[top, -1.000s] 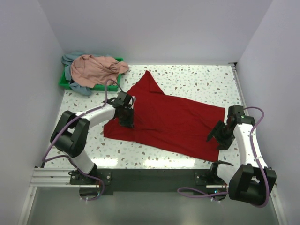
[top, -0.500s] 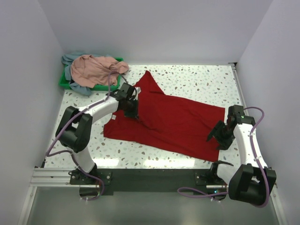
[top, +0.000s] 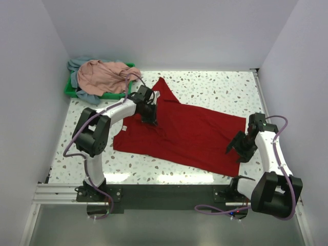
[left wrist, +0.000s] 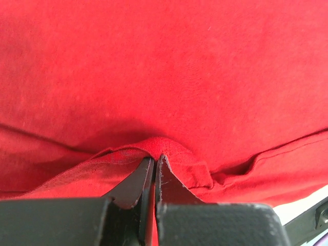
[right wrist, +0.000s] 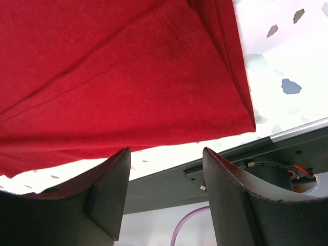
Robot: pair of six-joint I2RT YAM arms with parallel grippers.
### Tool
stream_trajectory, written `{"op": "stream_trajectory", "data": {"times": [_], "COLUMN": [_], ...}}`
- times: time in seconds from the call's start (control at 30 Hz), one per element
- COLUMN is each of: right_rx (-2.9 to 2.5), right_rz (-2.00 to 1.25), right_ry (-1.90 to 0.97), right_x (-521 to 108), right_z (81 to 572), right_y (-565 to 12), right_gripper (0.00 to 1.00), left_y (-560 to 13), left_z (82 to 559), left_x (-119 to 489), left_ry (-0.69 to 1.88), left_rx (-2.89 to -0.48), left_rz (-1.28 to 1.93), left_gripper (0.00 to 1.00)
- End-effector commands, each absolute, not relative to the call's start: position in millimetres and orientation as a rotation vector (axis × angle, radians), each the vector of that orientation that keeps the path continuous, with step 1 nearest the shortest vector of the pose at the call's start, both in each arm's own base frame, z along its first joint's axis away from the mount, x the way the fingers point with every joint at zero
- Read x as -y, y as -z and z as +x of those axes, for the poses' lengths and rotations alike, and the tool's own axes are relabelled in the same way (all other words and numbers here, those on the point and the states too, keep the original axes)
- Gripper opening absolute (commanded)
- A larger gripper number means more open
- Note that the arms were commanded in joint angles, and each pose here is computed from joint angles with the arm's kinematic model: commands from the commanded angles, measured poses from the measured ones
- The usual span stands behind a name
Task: Fold and stack the t-shirts
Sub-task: Fold the tshirt
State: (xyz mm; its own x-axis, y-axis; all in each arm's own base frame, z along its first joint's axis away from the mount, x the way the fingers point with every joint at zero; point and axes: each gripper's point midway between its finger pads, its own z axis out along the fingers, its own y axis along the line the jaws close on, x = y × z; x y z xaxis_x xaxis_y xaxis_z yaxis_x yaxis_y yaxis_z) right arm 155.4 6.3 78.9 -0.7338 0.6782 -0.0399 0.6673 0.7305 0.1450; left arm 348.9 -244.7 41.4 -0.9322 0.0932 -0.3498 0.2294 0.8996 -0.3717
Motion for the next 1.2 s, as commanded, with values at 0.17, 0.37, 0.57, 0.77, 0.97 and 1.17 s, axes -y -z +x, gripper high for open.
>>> {"op": "stream_trajectory", "data": {"times": [0.17, 0.37, 0.57, 0.77, 0.97, 1.17], "right_rx": [-2.785, -2.790, -2.794, -2.798, -2.788, -2.766], "right_rz": [1.113, 1.126, 1.128, 1.132, 1.137, 1.134], "right_ry": [-0.227, -0.226, -0.225, -0.226, -0.231, -0.228], "right_x": [-7.3, -7.4, -6.9, -7.1, -7.7, -7.7], "right_z": [173.7, 174.3, 176.3, 176.8, 176.6, 173.4], "right_y": [-87.9, -86.1, -85.6, -84.1, -85.9, -89.4], "right_gripper": [0.61, 0.61, 0.61, 0.61, 0.61, 0.61], "left_y": [-55.7, -52.8, -52.1, -49.2, -65.2, -86.1], "left_z": [367.5, 369.8, 368.2, 370.2, 384.1, 388.3], "left_x": [276.1, 284.6, 293.5, 293.3, 304.2, 318.7], "left_ry": [0.697, 0.714, 0.747, 0.736, 0.783, 0.889], "left_rx": [-2.666, -2.669, -2.661, -2.668, -2.616, -2.553], "left_rz": [0.358, 0.399, 0.444, 0.438, 0.388, 0.383], "left_gripper": [0.00, 0.00, 0.00, 0.00, 0.27, 0.66]}}
